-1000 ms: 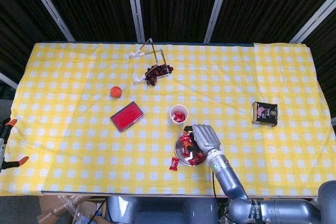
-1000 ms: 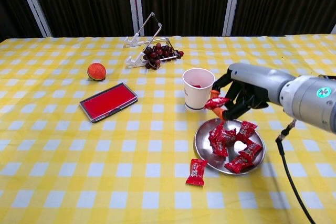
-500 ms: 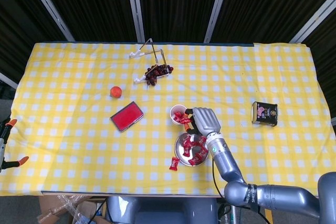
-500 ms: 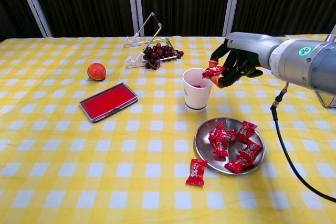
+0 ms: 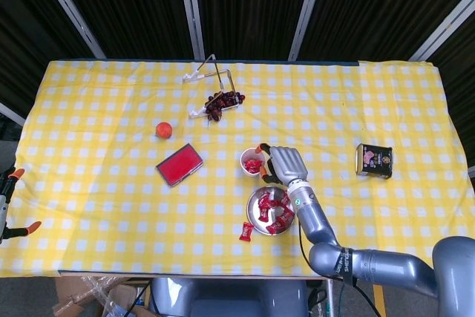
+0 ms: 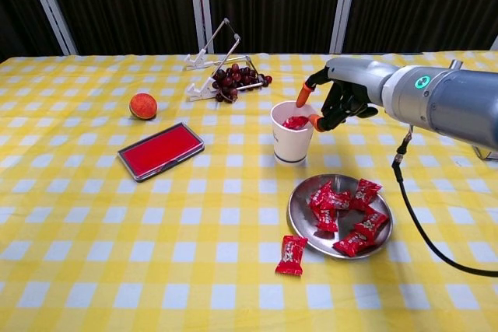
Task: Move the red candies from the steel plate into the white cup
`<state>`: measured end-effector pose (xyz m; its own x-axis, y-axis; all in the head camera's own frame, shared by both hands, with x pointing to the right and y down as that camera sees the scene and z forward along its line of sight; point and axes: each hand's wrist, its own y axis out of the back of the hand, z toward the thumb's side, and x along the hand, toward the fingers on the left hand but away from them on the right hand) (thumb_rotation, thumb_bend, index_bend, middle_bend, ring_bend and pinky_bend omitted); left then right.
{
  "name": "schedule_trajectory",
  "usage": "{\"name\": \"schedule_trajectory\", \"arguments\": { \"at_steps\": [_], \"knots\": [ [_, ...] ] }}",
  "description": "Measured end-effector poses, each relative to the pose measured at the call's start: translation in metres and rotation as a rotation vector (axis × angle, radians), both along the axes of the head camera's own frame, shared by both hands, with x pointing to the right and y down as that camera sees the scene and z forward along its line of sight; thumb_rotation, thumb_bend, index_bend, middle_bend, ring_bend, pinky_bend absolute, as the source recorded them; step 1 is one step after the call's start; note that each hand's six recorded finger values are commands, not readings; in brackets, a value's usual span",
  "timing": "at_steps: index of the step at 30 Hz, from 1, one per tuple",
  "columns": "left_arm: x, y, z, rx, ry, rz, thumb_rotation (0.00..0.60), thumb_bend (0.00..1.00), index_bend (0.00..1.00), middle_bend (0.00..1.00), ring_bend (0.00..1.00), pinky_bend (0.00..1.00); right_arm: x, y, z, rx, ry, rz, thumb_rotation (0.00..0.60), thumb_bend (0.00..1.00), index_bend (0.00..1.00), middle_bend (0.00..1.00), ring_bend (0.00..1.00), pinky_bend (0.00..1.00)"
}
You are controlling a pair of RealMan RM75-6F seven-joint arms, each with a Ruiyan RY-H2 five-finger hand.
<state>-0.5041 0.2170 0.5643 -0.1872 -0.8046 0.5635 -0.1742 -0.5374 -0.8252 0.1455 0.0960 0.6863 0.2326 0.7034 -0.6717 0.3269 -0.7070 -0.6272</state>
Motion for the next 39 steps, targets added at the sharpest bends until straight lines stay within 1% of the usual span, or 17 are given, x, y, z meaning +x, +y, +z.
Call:
{"name": "schedule_trajectory", "arguments": {
  "at_steps": [7,10,14,20,26,29,39],
  "knots": [
    [0.0,0.0,-0.001,0.002,0.004,-0.001,0.6,0.03,0.0,0.0,0.0,0.0,-0.001,0.002,-0.007,0.013,-0.01,-0.006,0.6,0.56,0.3,0.86,0.99,0.95],
    [0.0,0.0,-0.001,0.003,0.005,0.001,0.6,0.03,0.0,0.0,0.0,0.0,-0.001,0.006,-0.013,0.015,-0.016,-0.013,0.6,0.54,0.3,0.86,0.99,0.95],
    [0.001,0.0,-0.002,0.007,0.005,0.003,0.6,0.03,0.0,0.0,0.0,0.0,0.002,0.02,-0.024,0.01,-0.02,-0.03,0.6,0.46,0.3,0.86,0.99,0.95],
    [0.002,0.001,-0.003,0.014,0.008,0.007,0.6,0.03,0.0,0.0,0.0,0.0,0.02,0.05,-0.029,-0.003,0.028,-0.07,0.6,0.4,0.3,0.86,0.99,0.95],
    [0.002,0.001,-0.004,0.024,0.009,0.006,0.6,0.03,0.0,0.0,0.0,0.0,0.036,0.078,-0.024,-0.016,0.065,-0.093,0.6,0.36,0.28,0.86,0.99,0.95],
    [0.002,0.002,-0.004,0.027,0.007,0.006,0.6,0.03,0.0,0.0,0.0,0.0,0.04,0.087,-0.019,-0.023,0.077,-0.094,0.6,0.34,0.28,0.86,0.99,0.95],
    [0.002,0.002,-0.004,0.03,0.008,0.001,0.6,0.03,0.0,0.0,0.0,0.0,0.045,0.096,0.003,-0.033,0.107,-0.089,0.6,0.31,0.28,0.86,0.99,0.95]
  ]
}}
